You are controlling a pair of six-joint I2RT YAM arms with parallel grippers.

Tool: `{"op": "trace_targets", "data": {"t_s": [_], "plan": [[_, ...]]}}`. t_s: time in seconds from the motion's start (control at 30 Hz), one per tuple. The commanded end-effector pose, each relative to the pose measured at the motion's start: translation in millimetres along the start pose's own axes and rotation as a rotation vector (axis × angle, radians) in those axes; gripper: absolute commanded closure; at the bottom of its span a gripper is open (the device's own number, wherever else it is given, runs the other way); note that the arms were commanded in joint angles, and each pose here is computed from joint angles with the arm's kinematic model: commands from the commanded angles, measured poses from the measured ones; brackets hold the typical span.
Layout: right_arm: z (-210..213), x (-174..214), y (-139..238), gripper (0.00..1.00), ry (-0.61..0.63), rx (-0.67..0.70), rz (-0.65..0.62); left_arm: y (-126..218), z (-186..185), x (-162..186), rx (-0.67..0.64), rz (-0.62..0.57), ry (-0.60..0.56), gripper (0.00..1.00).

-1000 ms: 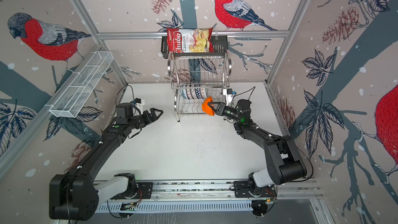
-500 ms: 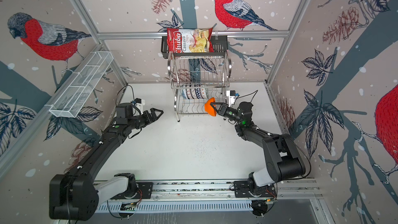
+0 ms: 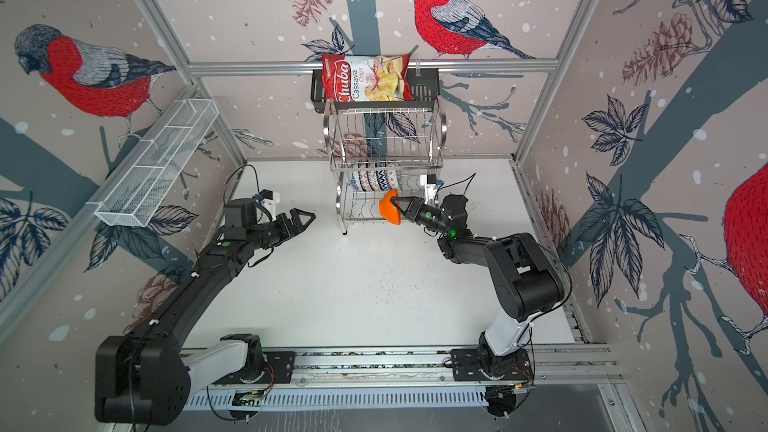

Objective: Load the bowls into the dish rack
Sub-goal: 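Push the orange bowl into the rack's lower tier beside the standing bowls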

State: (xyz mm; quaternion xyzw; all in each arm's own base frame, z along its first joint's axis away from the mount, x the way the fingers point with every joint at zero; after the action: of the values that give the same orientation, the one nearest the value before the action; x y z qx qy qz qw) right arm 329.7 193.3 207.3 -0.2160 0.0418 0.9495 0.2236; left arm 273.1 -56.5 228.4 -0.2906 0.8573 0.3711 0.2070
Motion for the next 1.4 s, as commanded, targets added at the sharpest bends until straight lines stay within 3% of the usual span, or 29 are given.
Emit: {"op": "trace_targets", "data": {"t_s": [0.0, 0.6, 1.37], "plan": [[7, -11, -7, 1.0, 0.019, -0.043, -0.055, 0, -3, -3, 0.024, -0.02, -0.021, 0.02], [-10, -35, -42, 1.0, -0.119, -0.068, -0.157, 0, -4, -4, 0.036, -0.02, -0.021, 0.02], [-8, -55, -50, 1.0, -0.097, -0.054, -0.372, 3, -7, -4, 0.05, -0.027, -0.027, 0.03]]}}
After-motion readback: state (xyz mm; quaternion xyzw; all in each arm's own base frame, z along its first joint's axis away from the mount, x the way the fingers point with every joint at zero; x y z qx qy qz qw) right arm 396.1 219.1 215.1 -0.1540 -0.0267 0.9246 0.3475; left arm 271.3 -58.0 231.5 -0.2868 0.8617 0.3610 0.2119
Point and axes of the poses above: each gripper's point midway between its finger pads, its own y axis back along the fingers, its own z axis along the line the jaws close on, x = y × z, the point moved 9 cm from there along y, back along the fingers, and after that the axes turned 5 degrees about -y, right-handed, at the moved point
